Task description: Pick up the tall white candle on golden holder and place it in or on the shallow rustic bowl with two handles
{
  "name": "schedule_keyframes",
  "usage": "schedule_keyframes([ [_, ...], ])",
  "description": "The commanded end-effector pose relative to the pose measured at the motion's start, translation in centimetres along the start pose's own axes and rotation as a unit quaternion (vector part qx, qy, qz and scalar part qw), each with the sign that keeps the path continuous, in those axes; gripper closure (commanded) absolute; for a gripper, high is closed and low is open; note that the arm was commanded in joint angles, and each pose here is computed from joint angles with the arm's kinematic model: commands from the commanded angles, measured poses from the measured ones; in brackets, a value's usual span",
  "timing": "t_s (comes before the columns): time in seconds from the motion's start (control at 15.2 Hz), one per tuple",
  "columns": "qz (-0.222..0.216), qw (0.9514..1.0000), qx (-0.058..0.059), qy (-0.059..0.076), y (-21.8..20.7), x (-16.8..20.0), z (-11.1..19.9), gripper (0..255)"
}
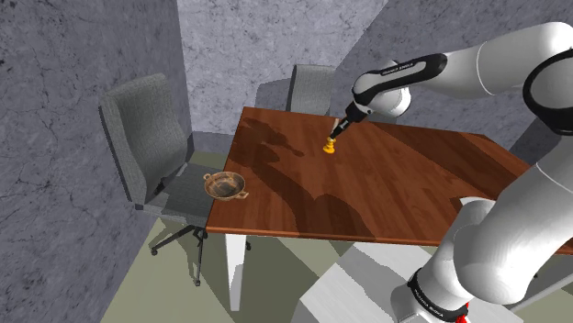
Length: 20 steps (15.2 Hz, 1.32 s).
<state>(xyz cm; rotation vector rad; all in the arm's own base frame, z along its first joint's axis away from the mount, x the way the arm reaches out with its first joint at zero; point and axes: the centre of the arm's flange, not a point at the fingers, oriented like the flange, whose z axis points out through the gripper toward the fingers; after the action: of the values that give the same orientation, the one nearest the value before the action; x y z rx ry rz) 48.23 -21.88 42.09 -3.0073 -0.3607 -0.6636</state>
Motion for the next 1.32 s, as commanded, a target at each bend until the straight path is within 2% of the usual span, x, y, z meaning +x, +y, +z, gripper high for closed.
schedule_keyframes([
  [0.0, 0.0, 1.0, 0.0, 0.0, 0.0, 0.4, -1.1, 255],
  [0.73, 0.0, 1.0, 0.0, 0.0, 0.1, 2.8, -6.2, 255],
  [1.25, 0.0, 1.0, 0.0, 0.0, -9.1, 7.7, -4.2, 255],
])
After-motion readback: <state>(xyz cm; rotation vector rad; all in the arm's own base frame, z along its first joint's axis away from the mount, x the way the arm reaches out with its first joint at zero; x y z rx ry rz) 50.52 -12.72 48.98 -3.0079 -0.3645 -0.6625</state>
